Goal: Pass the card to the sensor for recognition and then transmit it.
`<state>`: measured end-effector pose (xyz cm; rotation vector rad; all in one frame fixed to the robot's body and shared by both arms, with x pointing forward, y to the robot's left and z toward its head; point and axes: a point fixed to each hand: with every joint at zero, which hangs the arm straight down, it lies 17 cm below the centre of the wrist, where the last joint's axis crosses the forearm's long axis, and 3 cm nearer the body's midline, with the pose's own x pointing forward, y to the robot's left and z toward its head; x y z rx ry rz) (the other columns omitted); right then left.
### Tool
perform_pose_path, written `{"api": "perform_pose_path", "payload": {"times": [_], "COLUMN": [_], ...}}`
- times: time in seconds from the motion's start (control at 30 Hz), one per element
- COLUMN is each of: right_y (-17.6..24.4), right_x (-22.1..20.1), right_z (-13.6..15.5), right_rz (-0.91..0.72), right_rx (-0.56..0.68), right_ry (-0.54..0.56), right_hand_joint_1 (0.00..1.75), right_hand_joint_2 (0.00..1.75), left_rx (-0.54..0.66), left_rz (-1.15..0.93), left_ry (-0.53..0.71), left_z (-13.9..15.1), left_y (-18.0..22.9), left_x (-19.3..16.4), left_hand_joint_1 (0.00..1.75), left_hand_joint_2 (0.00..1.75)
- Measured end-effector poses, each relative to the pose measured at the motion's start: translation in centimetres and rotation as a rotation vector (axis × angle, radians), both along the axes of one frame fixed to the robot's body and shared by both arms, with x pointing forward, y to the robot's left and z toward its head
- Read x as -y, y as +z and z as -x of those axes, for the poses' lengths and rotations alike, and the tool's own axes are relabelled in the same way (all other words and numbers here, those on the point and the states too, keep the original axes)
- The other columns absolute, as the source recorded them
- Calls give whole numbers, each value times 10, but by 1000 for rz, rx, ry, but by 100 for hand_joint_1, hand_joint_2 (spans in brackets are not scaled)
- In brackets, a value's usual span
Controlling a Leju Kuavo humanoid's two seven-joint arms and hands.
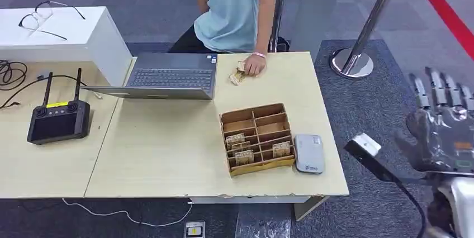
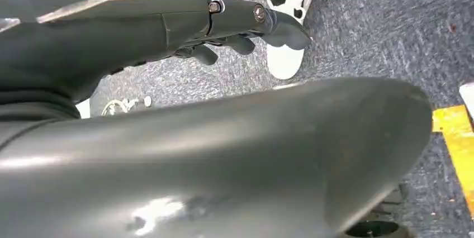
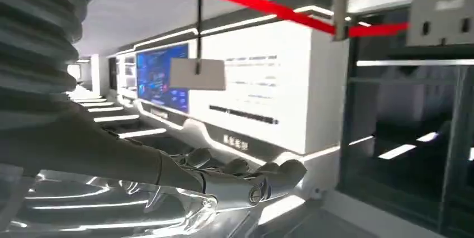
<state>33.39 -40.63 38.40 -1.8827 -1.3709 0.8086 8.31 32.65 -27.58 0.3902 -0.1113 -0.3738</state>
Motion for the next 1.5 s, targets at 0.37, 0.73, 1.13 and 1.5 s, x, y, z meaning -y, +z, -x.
{"api": "perform_pose_path", "payload": {"times": [0.37,0.73,1.13,1.5], "right_y": [31,13,-67,-169], "right_x": [18,-18,-97,-149], "right_z": [22,-5,-63,-78], "right_rz": [25,-75,-157,-255], "right_rx": [81,61,-163,-413], "right_ry": [-29,118,332,421], "right_hand_joint_1": [0,0,0,0], "right_hand_joint_2": [175,175,175,175], "left_rx": [26,56,83,53], "left_rz": [16,33,48,60], "left_ry": [15,5,-38,-65], "left_z": [-6,-15,-26,-22], "left_y": [0,2,3,1], "left_x": [10,18,25,26], "left_hand_joint_1": [0,0,0,0], "left_hand_joint_2": [0,0,0,0]}}
